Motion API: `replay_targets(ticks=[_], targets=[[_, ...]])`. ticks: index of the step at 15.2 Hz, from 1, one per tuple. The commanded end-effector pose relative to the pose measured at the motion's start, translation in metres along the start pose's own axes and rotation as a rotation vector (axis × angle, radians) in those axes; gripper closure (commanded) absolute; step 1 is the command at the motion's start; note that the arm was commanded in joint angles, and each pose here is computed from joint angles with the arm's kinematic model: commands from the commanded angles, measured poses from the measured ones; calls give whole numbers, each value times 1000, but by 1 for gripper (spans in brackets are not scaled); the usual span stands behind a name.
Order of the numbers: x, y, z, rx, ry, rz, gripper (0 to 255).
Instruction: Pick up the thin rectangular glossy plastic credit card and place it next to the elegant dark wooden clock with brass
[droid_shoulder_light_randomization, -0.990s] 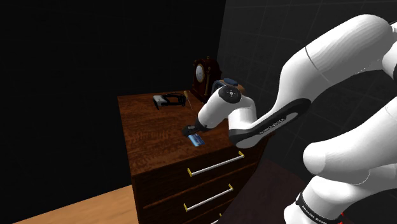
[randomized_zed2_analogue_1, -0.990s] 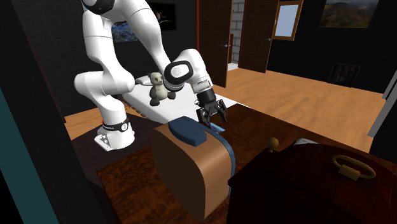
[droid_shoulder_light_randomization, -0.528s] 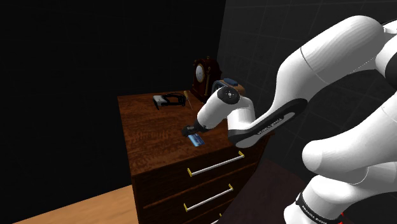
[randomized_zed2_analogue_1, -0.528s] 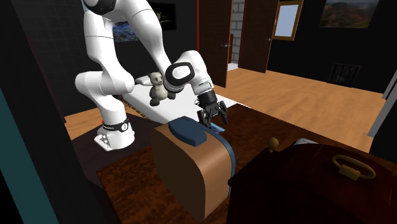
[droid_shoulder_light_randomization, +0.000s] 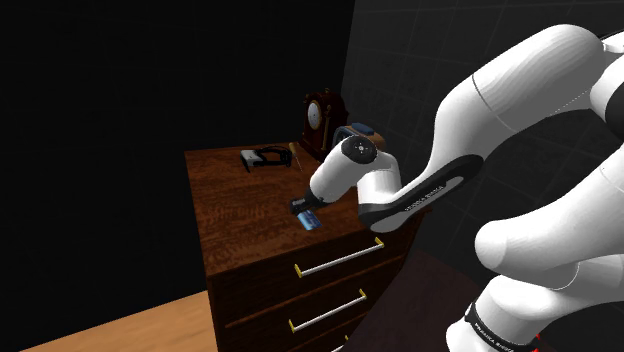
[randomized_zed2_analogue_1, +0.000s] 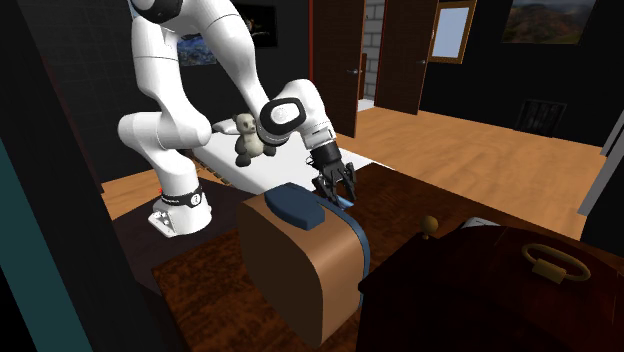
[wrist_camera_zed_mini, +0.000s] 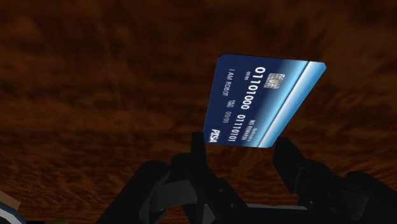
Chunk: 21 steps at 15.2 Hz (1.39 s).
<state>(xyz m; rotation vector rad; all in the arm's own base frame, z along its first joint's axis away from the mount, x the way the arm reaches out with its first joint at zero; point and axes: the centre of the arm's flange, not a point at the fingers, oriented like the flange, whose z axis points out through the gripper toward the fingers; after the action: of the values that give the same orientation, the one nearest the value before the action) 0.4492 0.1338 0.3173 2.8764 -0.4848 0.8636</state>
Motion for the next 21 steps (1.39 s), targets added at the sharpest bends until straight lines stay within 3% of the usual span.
replay_targets(ticks=[1,4,21], targets=[[0,0,0,0,0,0,255],[0,0,0,0,0,0,255],[49,0,-75,0,0,0,255]])
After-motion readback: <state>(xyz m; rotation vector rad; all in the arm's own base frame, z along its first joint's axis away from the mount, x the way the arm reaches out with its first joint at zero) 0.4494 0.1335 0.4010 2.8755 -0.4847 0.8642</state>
